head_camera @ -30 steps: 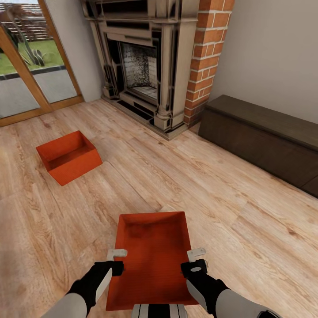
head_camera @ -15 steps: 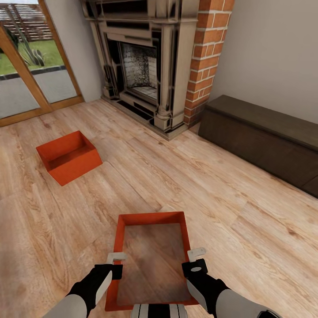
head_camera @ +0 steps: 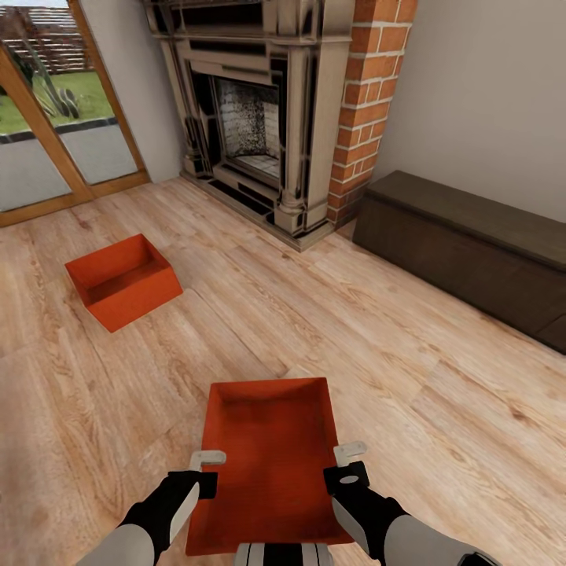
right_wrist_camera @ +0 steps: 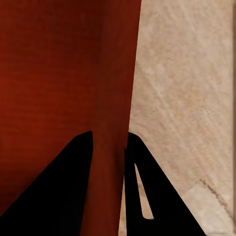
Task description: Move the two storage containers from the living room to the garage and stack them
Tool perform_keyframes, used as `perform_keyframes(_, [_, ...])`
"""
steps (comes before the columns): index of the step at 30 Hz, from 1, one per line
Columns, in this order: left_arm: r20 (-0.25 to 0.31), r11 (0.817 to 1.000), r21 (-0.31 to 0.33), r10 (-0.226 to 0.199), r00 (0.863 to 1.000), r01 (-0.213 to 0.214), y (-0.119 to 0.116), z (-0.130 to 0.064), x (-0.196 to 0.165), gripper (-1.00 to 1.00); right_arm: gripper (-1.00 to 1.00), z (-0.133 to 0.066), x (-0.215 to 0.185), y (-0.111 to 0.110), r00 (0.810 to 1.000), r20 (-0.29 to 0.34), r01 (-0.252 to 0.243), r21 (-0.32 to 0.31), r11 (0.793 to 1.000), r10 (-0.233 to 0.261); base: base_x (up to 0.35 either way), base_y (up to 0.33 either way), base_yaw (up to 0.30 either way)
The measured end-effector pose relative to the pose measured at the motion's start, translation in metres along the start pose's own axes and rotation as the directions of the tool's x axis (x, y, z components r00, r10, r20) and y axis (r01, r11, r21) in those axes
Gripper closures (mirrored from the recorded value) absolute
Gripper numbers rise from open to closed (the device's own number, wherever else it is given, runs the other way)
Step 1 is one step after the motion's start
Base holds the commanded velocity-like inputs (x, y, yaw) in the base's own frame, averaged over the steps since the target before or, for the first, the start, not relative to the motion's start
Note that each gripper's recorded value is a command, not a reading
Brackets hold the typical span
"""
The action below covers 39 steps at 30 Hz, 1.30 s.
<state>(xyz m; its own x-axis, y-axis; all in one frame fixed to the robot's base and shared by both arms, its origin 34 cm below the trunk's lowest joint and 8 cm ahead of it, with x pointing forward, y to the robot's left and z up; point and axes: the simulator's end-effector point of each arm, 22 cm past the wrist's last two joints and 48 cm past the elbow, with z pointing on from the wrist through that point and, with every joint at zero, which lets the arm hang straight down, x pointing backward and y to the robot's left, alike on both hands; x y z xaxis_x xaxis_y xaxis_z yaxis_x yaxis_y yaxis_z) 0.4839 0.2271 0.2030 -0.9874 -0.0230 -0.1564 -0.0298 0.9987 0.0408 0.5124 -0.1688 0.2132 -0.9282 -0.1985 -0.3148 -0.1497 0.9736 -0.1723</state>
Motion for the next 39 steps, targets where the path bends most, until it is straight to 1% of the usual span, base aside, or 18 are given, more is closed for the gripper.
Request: perform_keyframes(39, [0.001,1.000,0.000,0.002,1.000,-0.002,0.003,-0.080,-0.030,1.00,1.00,-0.072,-0.042,-0.017,1.000,0.001,-0.004,0.000,1.000,0.004,0.000,0.000,0.000])
